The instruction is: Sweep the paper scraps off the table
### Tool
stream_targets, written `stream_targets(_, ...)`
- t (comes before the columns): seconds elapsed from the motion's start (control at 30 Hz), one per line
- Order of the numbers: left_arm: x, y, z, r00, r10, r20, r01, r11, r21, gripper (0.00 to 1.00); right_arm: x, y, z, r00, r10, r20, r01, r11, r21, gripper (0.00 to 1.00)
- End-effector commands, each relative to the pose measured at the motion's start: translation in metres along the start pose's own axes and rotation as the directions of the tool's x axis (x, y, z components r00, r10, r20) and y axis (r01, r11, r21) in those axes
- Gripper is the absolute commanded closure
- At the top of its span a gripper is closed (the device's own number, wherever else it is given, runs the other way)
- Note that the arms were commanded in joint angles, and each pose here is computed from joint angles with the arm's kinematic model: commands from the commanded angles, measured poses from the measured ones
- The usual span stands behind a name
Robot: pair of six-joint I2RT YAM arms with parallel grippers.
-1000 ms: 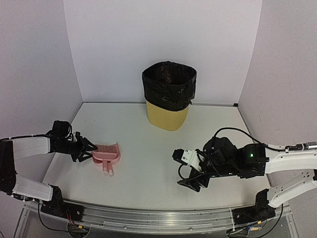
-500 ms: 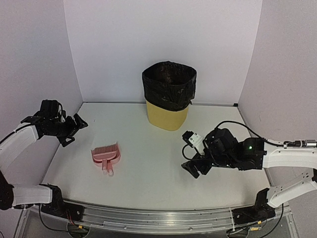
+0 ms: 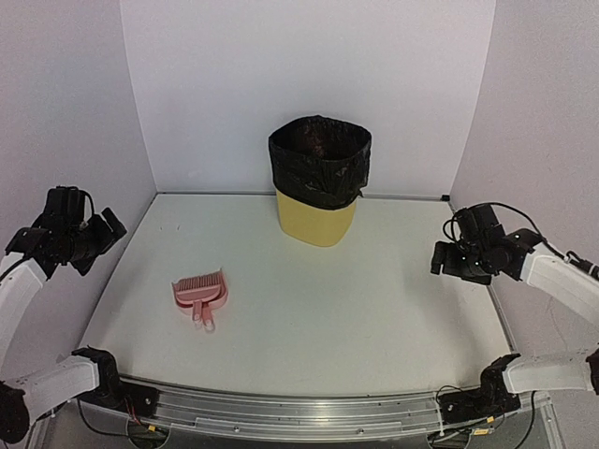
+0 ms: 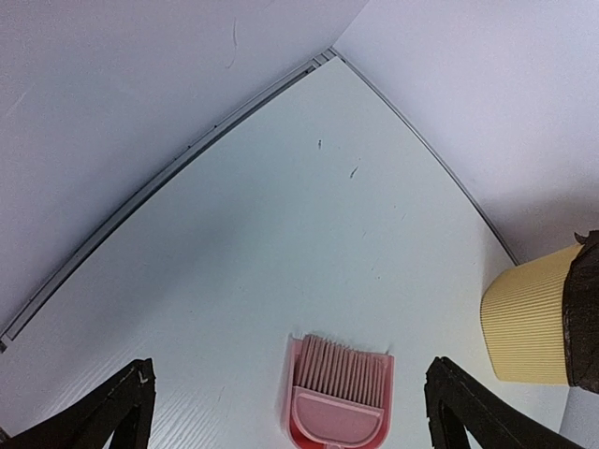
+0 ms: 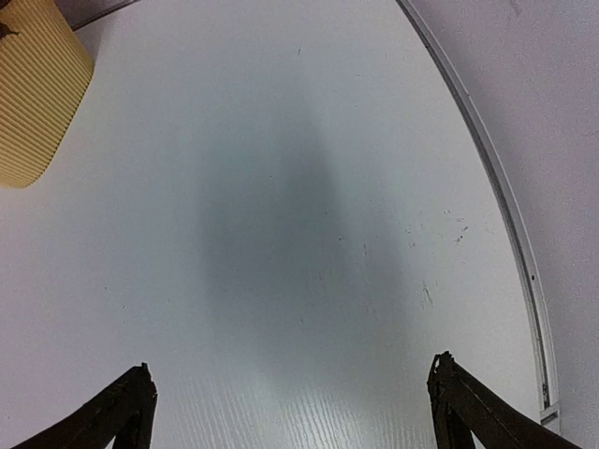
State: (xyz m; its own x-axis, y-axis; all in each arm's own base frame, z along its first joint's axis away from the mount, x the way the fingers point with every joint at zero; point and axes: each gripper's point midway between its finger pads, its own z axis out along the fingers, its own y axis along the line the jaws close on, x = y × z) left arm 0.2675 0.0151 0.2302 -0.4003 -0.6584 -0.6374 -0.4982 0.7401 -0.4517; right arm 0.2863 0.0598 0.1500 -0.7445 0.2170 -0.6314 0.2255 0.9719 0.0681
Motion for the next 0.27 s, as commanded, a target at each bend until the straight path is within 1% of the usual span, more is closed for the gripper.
stream_targets(0.0,-0.0001,0.0090,-0.0057,0.999,0.018,0.040,-0.018,1.000,-0.003,0.00,0.0057,-0.0132,-0.0133,0.998,0.062,0.000,-0.062,0.998,0.014,0.02)
stream_targets(0.13,0.0031,0.0109,-0.0096,0.999,0.024,0.048,-0.024,1.000,0.016,0.00,0.0064,-0.0161,-0.0171,0.999,0.034,0.017,-0.034,0.999,0.009,0.02)
stream_targets(0.23,0.0060,0.0082,-0.0138,0.999,0.011,0.050,-0.013,0.998,0.056,0.00,0.0036,-0.0220,-0.0223,0.998,0.040,0.049,-0.041,0.999,0.020,0.02)
